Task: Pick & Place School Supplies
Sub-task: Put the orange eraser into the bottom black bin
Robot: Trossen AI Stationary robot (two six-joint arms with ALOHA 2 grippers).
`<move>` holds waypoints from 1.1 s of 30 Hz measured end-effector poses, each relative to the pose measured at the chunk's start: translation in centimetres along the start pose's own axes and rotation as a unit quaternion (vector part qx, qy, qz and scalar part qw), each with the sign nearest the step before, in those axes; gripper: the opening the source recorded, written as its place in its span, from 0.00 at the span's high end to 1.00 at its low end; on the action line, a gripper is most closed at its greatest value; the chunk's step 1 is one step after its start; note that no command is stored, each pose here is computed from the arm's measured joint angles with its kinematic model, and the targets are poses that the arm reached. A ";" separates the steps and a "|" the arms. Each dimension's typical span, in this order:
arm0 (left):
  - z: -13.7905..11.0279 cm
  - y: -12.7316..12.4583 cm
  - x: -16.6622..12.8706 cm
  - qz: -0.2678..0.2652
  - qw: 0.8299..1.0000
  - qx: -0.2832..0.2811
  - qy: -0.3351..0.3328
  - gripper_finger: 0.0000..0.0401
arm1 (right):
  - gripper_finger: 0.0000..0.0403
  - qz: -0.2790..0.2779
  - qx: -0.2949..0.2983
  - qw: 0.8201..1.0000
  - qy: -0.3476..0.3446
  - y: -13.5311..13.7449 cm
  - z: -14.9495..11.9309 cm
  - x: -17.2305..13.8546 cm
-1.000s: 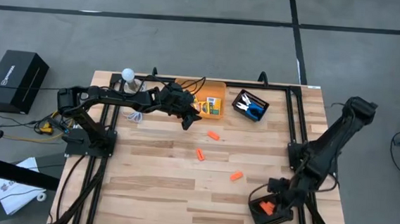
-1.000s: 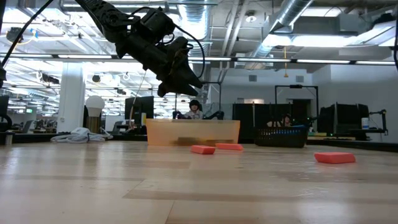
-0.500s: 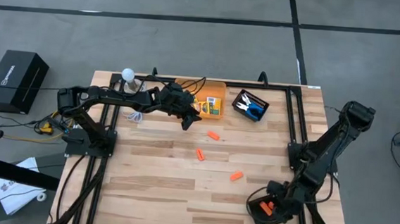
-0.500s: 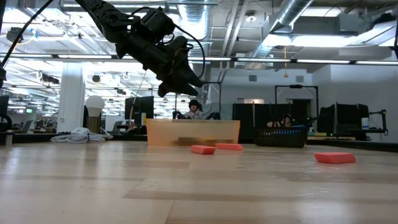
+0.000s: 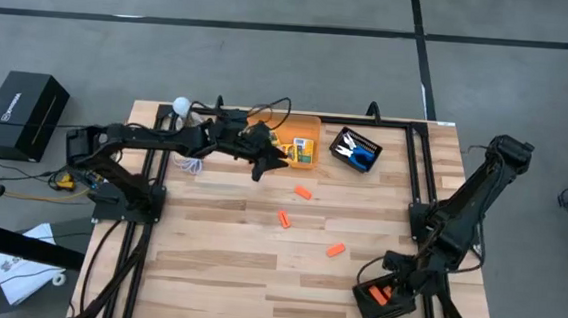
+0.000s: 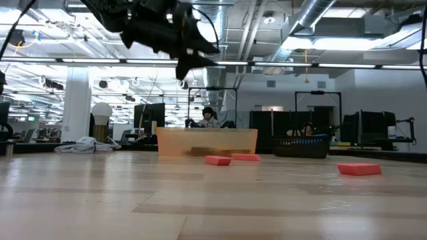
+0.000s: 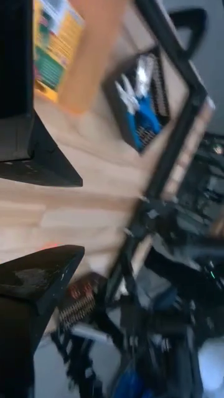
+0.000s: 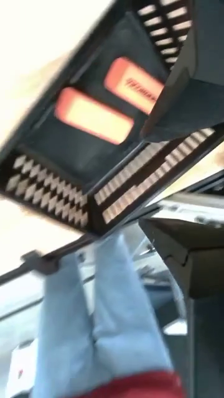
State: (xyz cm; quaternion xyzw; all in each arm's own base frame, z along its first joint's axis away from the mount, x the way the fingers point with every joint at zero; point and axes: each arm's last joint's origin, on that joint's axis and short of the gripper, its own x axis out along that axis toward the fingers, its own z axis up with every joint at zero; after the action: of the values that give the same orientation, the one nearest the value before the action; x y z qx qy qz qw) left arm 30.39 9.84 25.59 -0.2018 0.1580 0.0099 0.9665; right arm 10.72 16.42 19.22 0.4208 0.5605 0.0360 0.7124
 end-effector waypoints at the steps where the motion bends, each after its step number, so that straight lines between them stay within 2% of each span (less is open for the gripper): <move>1: 0.2 -0.4 -0.2 -0.012 1.000 0.003 -0.003 0.60 | 0.52 0.009 0.002 1.000 -0.016 0.1 0.2 -0.3; 5: -0.1 -2.2 0.1 -0.064 0.998 0.003 0.017 0.60 | 0.58 0.046 0.007 0.994 -0.100 0.3 1.5 -2.0; 9: -0.5 -4.7 1.4 -0.110 0.993 0.011 0.035 0.64 | 0.64 0.084 0.012 0.973 -0.215 0.4 3.3 -4.1; 12: -1.4 -5.5 2.8 -0.110 0.992 0.013 0.052 0.73 | 0.71 0.104 0.007 0.945 -0.311 0.4 4.6 -5.9; 17: -2.7 -5.2 4.2 -0.095 0.993 0.008 0.076 0.95 | 0.89 0.121 -0.029 0.881 -0.456 0.8 6.2 -8.7; 20: -3.1 -5.0 4.6 -0.092 0.992 0.006 0.081 0.98 | 0.98 0.121 -0.059 0.845 -0.518 1.3 7.0 -10.1; 24: -4.8 -4.4 4.7 -0.079 0.990 -0.006 0.113 0.99 | 0.96 0.117 -0.086 0.806 -0.574 1.7 7.9 -11.4; 27: -7.1 -4.0 4.7 -0.020 0.987 -0.011 0.161 1.00 | 0.99 0.107 -0.100 0.786 -0.601 1.8 8.5 -12.1; 30: -8.8 -3.7 4.6 0.014 0.983 -0.008 0.184 1.00 | 0.99 0.096 -0.110 0.775 -0.615 1.8 8.9 -12.4; 33: -9.4 -3.8 5.0 0.025 0.983 0.001 0.180 1.00 | 1.00 0.086 -0.118 0.773 -0.617 1.7 9.1 -12.4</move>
State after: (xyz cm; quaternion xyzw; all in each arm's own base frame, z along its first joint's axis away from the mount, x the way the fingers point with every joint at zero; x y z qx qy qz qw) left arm 32.64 2.45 17.31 -0.1958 0.3345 -0.0022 0.9218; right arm 14.39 5.90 30.03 0.3118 -0.0470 -0.1047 0.9432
